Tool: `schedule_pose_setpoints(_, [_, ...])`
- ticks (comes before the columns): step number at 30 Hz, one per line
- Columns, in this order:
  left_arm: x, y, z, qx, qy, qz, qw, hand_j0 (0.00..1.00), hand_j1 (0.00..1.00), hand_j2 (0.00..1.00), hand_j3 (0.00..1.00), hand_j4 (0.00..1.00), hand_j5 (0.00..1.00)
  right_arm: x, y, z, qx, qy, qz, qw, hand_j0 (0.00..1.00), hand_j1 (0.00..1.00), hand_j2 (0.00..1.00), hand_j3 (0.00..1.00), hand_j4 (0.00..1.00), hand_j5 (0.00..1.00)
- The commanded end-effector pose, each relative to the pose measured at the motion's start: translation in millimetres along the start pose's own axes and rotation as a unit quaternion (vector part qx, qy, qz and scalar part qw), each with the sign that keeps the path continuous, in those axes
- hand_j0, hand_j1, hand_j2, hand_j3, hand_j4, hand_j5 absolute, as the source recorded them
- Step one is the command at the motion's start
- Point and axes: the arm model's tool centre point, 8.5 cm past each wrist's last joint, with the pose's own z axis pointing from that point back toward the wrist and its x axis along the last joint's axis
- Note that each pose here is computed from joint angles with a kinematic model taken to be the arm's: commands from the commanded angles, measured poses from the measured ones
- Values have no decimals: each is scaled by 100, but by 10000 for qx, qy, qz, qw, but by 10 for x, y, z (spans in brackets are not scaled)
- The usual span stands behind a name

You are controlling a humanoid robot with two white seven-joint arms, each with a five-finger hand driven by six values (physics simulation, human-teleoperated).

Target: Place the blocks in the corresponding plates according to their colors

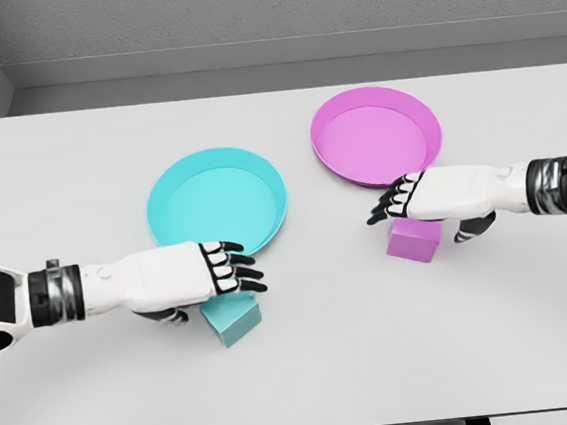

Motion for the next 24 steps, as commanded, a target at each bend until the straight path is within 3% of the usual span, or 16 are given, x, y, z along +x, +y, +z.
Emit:
schedule_pose_setpoints(1, [52,-72,-70,-72,-122,84,9999,100,100,100,100,100,100,-6,13,-6,16,20,-30,10000,100,100,100,100,100,100])
schedule_pose_setpoints(13, [92,-73,-172,-274,-298,-99,9991,100,100,100,100,100,100,17,121,-133,163,73,-230,9996,99,99,99,99,99,99])
schedule_pose_setpoints(20, [86,-55,-167,-270,-293,-124,9991,100,100,100,100,100,100,11,128,-134,205,127,-137,9996,53,53,53,53,53,53])
schedule_pose_setpoints(24, [81,-46,-166,-274,-289,-139,9991,100,100,100,100,100,100,12,127,-130,207,128,-132,9996,49,49,49,49,49,49])
